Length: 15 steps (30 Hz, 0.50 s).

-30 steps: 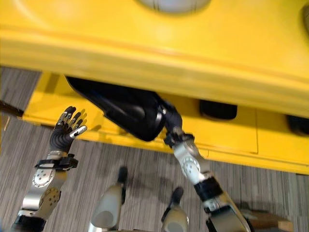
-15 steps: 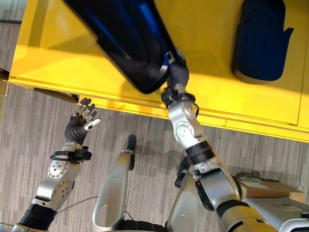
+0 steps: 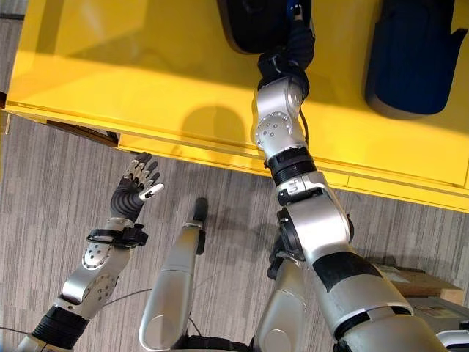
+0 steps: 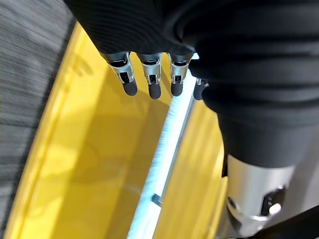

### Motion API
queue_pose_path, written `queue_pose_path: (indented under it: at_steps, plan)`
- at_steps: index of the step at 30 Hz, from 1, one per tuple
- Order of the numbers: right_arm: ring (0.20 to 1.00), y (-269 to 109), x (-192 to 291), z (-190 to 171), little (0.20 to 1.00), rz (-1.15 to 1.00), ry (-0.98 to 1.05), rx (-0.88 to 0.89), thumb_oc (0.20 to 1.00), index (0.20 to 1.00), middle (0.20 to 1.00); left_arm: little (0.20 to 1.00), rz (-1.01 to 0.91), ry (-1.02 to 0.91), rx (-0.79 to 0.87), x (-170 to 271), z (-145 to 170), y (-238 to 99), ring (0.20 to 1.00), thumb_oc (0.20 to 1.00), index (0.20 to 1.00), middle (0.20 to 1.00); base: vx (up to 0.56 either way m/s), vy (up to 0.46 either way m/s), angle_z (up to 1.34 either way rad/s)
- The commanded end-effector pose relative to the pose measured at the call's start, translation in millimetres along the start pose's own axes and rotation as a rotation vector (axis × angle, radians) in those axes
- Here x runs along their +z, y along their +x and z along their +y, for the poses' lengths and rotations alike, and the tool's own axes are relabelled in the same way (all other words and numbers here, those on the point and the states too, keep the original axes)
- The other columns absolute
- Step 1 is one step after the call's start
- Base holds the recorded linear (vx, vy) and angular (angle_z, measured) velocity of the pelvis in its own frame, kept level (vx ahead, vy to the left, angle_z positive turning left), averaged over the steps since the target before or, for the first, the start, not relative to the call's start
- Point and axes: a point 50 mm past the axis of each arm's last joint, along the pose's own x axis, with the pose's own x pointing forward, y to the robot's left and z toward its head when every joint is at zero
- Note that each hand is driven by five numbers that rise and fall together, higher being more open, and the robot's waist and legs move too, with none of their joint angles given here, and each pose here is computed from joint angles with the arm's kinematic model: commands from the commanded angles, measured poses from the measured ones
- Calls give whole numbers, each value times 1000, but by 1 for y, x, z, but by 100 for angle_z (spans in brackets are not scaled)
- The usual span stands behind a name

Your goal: Move parts from the plastic box to the shelf.

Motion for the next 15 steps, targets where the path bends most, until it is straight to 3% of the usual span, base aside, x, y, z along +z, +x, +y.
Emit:
queue_pose_path:
  at_steps: [1,7,15]
  plan:
    - [200,-6,-21,-64,200,76,44,-262,200,200,200,1000,-129,-41,-62,23,-14,4,1000,1000,1000,1000,42,0,-1]
    - [200,-53,-67,-43,200,151,103,-185,200,200,200,1000,-145,-55,-1,26,-14,10,1000,1000,1000,1000,20,-10,-1]
    - [200,-104,-84,-61,200,190,49,-123,200,200,200,1000,-175,-51,83,30,-9,7,1000,1000,1000,1000,-2,-1,0]
